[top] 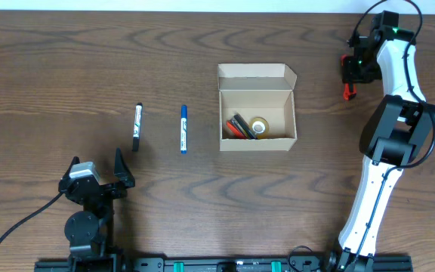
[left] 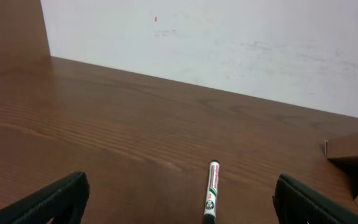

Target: Pack container

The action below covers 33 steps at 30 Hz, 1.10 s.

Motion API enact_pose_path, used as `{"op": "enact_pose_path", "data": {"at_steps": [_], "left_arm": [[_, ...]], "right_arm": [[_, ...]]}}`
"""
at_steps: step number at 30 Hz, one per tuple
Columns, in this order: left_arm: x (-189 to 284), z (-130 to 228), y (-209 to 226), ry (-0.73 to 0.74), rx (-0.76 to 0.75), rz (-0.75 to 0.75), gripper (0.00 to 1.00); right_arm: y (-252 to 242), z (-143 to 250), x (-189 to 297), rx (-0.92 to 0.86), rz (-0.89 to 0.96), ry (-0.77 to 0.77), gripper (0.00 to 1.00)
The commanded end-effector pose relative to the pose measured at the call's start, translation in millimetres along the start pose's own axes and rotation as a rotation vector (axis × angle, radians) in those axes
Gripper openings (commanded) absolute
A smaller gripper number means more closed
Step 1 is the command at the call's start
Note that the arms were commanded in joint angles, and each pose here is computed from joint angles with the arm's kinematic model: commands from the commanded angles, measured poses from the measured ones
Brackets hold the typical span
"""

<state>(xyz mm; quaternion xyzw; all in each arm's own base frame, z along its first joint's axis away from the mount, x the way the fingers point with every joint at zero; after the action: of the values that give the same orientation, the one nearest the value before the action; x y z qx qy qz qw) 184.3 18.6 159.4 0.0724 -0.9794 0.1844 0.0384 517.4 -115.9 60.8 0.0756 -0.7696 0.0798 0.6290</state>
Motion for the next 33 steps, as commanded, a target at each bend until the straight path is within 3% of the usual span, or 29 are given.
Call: {"op": "enact_pose_path", "data": {"at_steps": [1, 13, 26, 33], "left_arm": [[-1, 13, 6, 0.055, -0.003, -0.02, 0.95], [-1, 13, 6, 0.055, -0.003, -0.02, 0.95], [-1, 13, 6, 0.055, -0.003, -0.021, 0.95], [-1, 13, 6, 0.055, -0.003, -0.02, 0.95]], "right_arm": [[3, 3, -7, -0.014, -0.055, -0.004, 0.01], [16, -17, 19, 0.041, -0.106, -0.095, 0.01], [66, -71, 217, 0.385, 0.02, -0.478, 0.01], [140, -73, 268, 0.686, -0.036, -0.601, 0.01]]}}
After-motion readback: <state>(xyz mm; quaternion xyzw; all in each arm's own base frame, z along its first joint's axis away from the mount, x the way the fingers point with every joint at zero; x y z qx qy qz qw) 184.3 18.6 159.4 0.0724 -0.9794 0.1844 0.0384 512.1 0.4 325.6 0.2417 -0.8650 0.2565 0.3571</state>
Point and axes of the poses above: each gripper's point midway between its finger pads, its own x axis back along the fingers, its own y axis along the line the jaws close on, z = x × y, the point moved 6 cm from there along x, back along the fingers, and after that the axes turned 13 degrees about x, right-handed, at the moved point
